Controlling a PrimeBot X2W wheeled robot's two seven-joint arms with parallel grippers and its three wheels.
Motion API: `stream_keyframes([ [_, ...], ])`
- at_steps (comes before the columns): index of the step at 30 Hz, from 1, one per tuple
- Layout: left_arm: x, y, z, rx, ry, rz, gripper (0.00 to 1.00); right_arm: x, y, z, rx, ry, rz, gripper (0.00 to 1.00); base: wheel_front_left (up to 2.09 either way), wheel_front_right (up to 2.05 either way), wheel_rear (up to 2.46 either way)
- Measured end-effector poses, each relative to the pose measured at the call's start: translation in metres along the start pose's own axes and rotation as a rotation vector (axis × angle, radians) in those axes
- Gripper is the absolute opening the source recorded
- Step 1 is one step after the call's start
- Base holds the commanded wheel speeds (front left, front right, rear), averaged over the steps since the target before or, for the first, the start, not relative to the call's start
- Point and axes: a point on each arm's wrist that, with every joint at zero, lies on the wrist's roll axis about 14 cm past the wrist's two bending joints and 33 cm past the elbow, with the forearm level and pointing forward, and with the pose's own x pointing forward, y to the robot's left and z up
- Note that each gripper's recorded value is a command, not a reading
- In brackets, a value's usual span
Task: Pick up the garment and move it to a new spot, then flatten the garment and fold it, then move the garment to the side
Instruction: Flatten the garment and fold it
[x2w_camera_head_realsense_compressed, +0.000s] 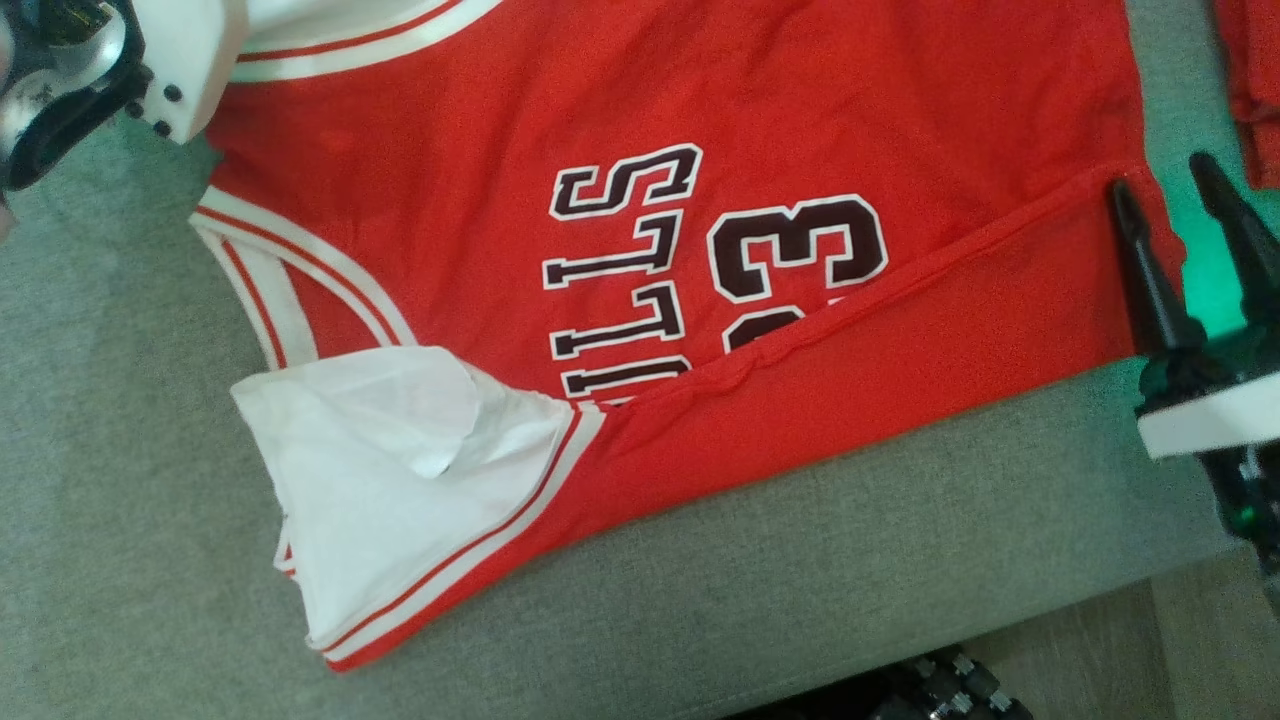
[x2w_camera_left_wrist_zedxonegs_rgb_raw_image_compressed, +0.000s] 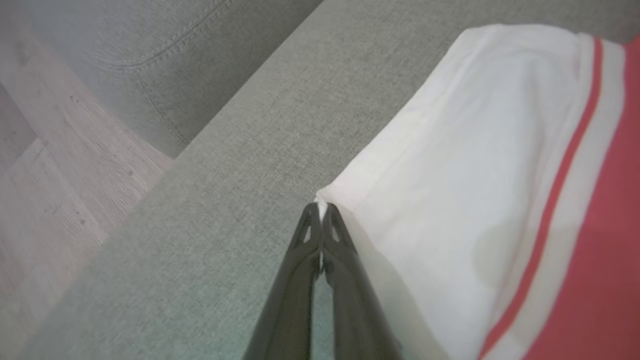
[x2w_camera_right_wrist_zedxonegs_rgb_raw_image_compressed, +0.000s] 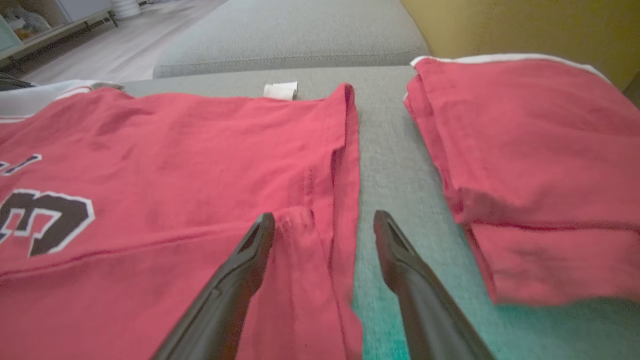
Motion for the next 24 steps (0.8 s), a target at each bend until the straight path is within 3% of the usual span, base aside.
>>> stream_keyframes([
  [6, -0.009, 0.016, 0.019, 0.047, -0.109, 0.071, 0.0, 0.027, 0.002, 0.034, -0.019, -0.066, 0.04, 1.0, 0.0, 0.0, 0.0],
  [12, -0.019, 0.03, 0.04, 0.088, -0.201, 0.131, 0.0, 0.071, -0.021, 0.053, -0.095, 0.042, 0.003, 1.0, 0.0, 0.0, 0.0],
  [22, -0.019, 0.038, 0.027, 0.098, -0.184, 0.155, 0.0, 0.113, -0.025, 0.038, -0.166, 0.265, -0.004, 1.0, 0.0, 0.0, 0.0],
  [24, -0.02, 0.04, 0.026, 0.097, -0.185, 0.159, 0.0, 0.117, -0.024, 0.035, -0.174, 0.285, -0.002, 0.82, 0.0, 0.0, 0.0],
])
